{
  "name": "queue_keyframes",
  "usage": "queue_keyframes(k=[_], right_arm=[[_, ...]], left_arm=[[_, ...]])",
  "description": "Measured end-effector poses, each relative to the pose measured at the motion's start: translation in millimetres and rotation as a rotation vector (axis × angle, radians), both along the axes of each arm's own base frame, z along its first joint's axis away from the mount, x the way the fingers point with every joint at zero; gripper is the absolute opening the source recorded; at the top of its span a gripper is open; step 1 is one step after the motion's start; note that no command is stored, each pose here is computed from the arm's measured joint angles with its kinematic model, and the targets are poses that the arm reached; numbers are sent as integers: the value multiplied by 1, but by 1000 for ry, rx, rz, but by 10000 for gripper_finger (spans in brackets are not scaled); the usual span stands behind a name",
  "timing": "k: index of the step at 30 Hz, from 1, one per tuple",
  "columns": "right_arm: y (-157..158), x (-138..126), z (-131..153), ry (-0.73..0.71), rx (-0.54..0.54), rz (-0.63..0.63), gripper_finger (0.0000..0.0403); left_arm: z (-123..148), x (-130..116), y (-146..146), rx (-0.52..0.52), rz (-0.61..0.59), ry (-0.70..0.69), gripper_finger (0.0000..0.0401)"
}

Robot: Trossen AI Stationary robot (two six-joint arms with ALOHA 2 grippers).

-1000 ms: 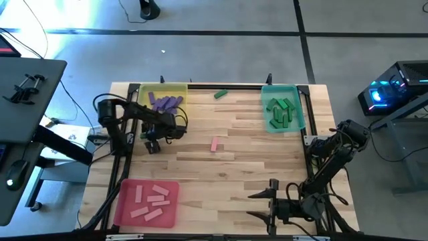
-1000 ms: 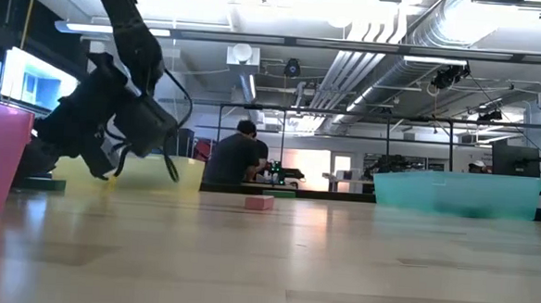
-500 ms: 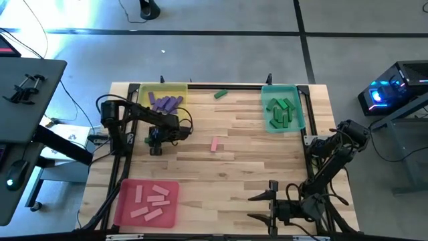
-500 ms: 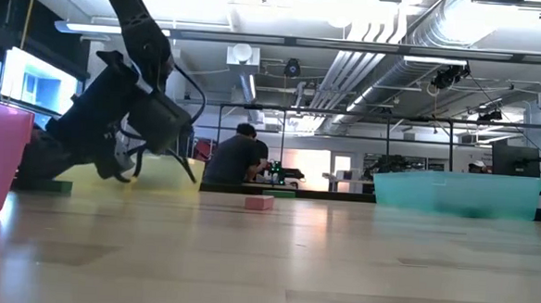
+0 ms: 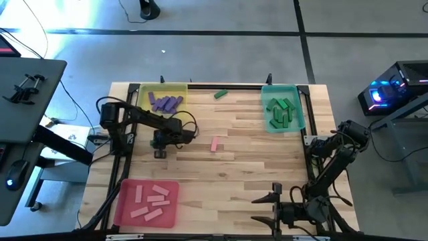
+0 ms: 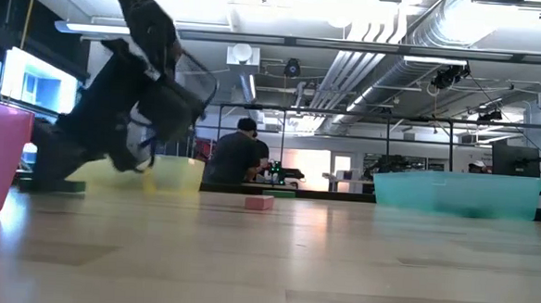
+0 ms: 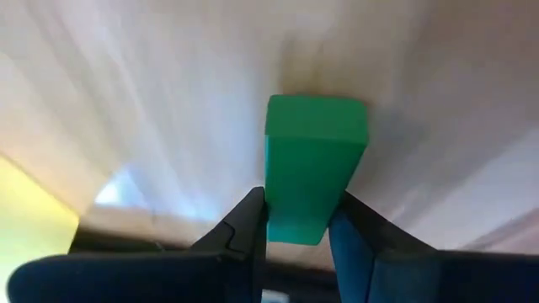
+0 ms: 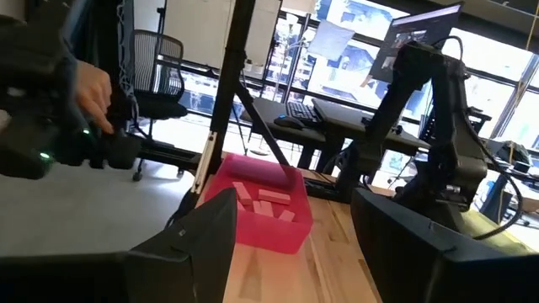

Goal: Sort blocks
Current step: Put the green wooden block into the green bin

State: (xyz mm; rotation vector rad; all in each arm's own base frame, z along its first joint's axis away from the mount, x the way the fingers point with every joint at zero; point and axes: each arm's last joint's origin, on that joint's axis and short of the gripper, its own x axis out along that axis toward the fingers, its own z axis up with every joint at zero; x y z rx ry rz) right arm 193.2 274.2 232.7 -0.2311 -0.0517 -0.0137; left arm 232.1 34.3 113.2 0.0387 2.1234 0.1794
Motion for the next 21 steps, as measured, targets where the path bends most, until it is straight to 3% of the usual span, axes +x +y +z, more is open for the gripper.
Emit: queue_keyframes(k=[6, 15, 18, 21], right_arm=[[0, 1, -3, 18, 10, -3, 220], [-12, 19, -23, 165, 145, 49, 220], [-25, 32, -31, 225, 180, 0, 220], [-38, 45, -33, 233, 149, -62, 220]], left_arm=[[28, 28, -10, -1, -23, -254, 74], [98, 52, -23, 20, -74, -864, 74], [118, 60, -33, -2, -132, -1068, 74], [131, 70, -48, -28, -208, -1242, 74]])
